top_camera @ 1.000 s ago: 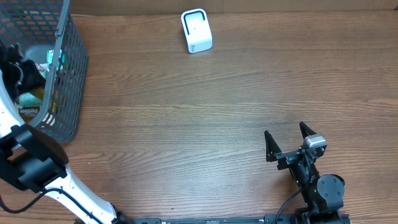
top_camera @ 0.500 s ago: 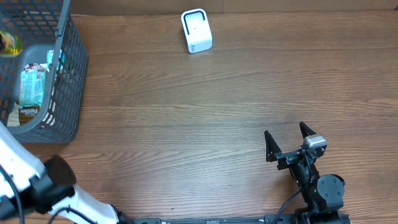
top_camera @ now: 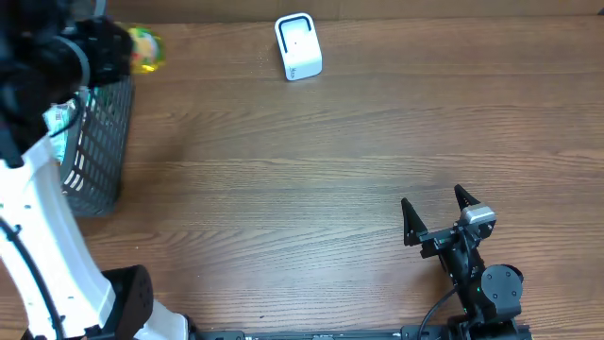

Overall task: Scan the item barcode
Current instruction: 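Grasp the yellow Vim bottle with the left gripper and lift it out, then carry the bottle forward and lower it upright near the scanner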

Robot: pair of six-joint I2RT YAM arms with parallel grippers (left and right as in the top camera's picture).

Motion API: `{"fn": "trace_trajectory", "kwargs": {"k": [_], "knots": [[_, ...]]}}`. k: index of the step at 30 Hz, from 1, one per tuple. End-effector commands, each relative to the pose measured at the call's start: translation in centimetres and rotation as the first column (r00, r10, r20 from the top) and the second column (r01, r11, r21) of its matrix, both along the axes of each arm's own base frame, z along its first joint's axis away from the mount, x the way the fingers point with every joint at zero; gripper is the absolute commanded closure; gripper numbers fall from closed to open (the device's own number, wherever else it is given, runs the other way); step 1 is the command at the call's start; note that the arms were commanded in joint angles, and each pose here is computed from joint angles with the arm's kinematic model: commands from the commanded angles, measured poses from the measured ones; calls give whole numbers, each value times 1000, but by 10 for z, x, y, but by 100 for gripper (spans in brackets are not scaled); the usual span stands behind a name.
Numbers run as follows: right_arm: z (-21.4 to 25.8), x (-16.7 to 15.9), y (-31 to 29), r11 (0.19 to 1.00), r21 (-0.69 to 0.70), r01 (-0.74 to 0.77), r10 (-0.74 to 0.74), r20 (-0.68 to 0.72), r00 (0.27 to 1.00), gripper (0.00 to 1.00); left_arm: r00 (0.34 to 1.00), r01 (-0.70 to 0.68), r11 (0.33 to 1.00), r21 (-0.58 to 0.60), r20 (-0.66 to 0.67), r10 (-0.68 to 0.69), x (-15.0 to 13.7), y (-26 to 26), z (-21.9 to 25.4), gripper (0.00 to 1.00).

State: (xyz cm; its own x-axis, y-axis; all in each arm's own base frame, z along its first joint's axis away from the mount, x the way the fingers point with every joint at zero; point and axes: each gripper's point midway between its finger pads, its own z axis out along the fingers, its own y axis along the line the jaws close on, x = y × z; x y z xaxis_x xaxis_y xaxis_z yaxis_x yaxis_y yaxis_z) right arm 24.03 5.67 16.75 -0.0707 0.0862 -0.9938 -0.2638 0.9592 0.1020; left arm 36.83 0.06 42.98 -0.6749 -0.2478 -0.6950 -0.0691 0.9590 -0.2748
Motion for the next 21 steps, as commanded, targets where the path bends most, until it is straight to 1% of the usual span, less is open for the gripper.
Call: {"fn": "trace_trajectory", "kwargs": {"k": [1, 5, 8, 9, 10, 11, 12, 21], "knots": [[-1, 1, -1, 1000, 3, 8, -9, 2, 1000, 0, 1000, 1, 1000, -5, -25, -1, 1, -23, -5, 80], [-1, 1, -1, 1000, 3, 8, -9, 2, 1000, 0, 992, 82, 996, -29, -89, -84, 6, -62, -22, 80], [-1, 1, -1, 1000, 3, 9, -9, 2, 1000, 0, 979, 138, 989, -58, -143, -145, 9, -89, -38, 83], [-1, 1, -1, 1000, 3, 8, -9, 2, 1000, 0, 971, 168, 983, -76, -161, -179, 10, -100, -43, 80], [-1, 1, -1, 1000, 2, 8, -8, 2, 1000, 0, 961, 198, 976, -94, -177, -212, 10, -111, -48, 78], [-1, 1, -1, 1000, 3, 8, -9, 2, 1000, 0, 944, 236, 965, -111, -209, -254, 12, -126, -59, 90], [-1, 1, -1, 1000, 3, 8, -9, 2, 1000, 0, 935, 249, 962, -113, -231, -269, 14, -133, -67, 96], [-1, 1, -1, 1000, 2, 8, -8, 2, 1000, 0, 855, 333, 935, -124, -377, -355, 23, -182, -123, 96]]}}
